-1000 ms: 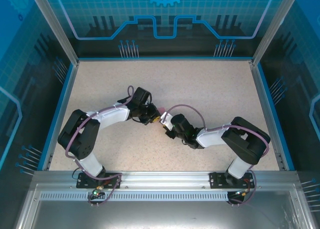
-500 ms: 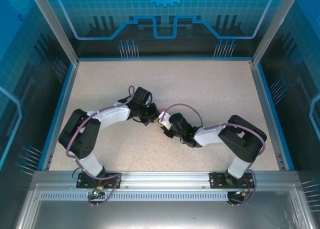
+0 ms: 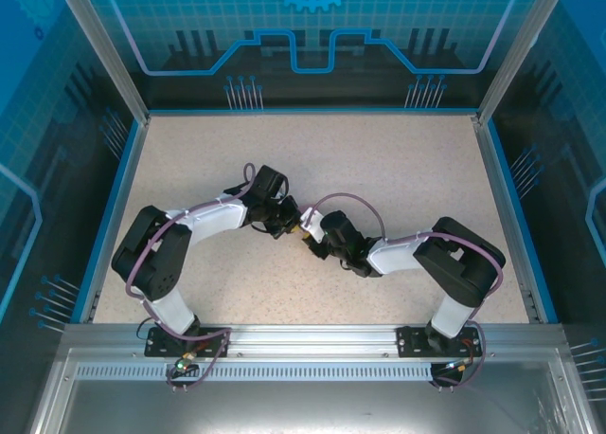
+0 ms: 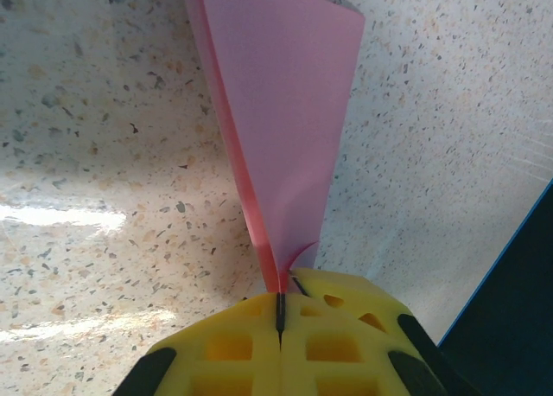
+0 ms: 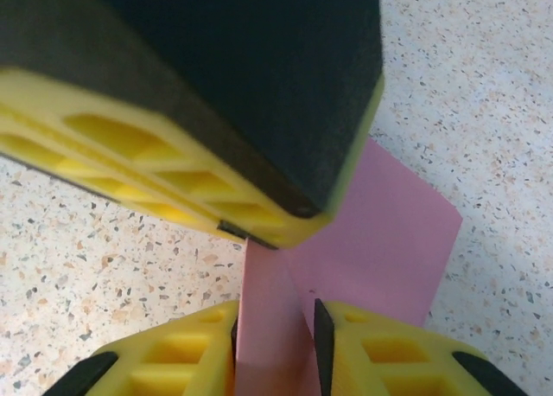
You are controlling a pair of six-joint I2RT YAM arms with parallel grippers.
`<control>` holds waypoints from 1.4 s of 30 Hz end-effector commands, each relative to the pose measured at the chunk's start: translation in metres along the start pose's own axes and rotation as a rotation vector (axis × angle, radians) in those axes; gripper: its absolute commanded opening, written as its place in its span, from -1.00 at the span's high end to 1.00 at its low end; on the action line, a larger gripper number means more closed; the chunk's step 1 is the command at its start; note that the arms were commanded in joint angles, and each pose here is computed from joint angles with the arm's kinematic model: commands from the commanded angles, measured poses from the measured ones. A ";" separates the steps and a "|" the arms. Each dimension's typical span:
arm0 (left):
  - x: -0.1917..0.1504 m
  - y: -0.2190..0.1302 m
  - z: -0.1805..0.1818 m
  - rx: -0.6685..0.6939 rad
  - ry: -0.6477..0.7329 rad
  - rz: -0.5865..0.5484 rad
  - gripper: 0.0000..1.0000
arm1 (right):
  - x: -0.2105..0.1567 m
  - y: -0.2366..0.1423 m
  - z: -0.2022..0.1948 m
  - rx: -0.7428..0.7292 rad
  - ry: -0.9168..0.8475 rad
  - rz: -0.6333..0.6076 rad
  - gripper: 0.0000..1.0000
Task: Fold a paper plane with a square sheet of paper (pick it up from the middle)
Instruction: Fold the wing for the fifth time at the center of the table.
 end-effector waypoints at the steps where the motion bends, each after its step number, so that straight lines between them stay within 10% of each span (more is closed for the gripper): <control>1: -0.002 0.002 -0.003 0.010 0.017 0.028 0.97 | 0.011 0.003 -0.005 -0.003 0.028 -0.030 0.34; 13: -0.002 0.000 -0.004 0.010 0.023 0.027 0.96 | 0.007 0.004 -0.007 -0.002 0.050 -0.018 0.66; 29: 0.035 -0.064 0.007 -0.074 0.009 -0.173 -0.04 | 0.005 -0.007 -0.009 0.276 0.423 -0.056 1.00; 42: -0.004 -0.023 0.002 -0.272 0.127 -0.050 0.32 | 0.005 -0.013 -0.027 0.464 0.778 -0.097 1.00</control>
Point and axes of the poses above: each hand's point on the last joint's axis, 136 mm out from that joint toward the fingers, its own y axis out along the fingers, its own z axis along the line the jaws close on, x = y × z, the point moved 3 cm from there along -y, back along the fingers, and after that the axes turned 4 degrees about -y, right-handed, at the moved point
